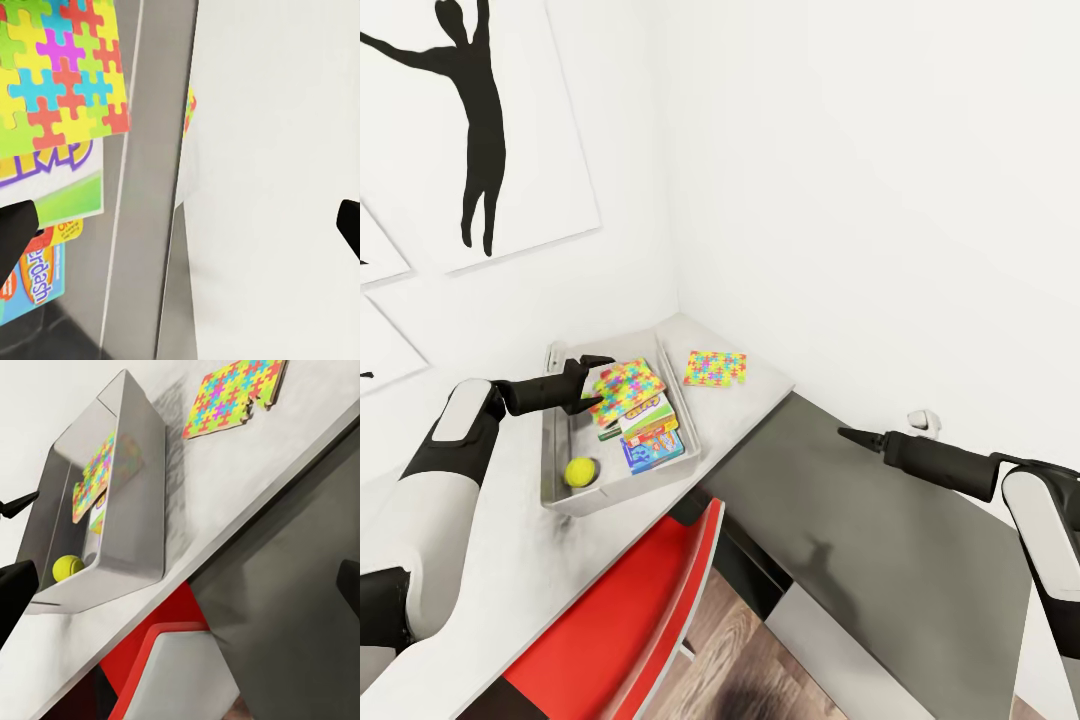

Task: Put all the toys in the child's room - the three board games (two on the bed and one on the table), the two jigsaw puzzles on the table, and the tennis ball on the table - inside the toy box on the table in the child's room.

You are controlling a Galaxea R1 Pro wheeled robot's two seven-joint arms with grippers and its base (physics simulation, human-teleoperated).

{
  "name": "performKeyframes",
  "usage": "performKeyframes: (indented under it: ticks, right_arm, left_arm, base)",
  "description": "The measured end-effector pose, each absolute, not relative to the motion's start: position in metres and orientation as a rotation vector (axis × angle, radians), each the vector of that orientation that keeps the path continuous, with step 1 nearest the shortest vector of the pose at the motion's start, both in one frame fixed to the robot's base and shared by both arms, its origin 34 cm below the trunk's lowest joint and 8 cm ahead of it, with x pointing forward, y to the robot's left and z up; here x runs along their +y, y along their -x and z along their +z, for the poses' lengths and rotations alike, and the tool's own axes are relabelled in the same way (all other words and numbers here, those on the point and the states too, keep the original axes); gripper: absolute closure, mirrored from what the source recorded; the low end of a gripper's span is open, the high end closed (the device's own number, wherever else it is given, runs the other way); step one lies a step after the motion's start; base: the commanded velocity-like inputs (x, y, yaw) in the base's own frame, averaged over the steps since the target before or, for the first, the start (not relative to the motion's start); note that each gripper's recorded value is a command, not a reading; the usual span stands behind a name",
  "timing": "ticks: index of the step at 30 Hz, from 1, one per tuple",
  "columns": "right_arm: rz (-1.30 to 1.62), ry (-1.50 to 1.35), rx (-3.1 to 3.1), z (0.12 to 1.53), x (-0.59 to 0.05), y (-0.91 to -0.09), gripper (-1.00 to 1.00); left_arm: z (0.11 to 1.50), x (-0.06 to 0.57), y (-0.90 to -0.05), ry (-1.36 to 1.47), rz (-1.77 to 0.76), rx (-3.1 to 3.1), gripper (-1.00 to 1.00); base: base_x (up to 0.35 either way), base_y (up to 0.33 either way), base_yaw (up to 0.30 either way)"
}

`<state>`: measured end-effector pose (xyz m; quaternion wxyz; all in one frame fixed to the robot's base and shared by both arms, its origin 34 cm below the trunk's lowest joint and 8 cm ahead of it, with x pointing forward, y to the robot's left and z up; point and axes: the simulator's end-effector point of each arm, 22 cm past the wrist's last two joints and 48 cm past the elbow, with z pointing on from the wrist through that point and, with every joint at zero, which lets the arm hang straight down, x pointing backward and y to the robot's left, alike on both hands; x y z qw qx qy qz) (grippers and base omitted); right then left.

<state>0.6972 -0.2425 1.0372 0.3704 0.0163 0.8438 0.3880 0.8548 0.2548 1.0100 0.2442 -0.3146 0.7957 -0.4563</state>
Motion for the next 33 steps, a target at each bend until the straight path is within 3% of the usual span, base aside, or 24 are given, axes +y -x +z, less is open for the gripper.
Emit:
performKeyframes:
  ticks: [33]
  right_arm:
    - [0.977,-0.109,2.142,1.043,-0.262,-0.7,-1.0]
  left_arm:
    - [1.043,0.264,-0.857,0.772,-1.325,2.079,-1.0]
  base:
    - [0.0,0.0,0.0]
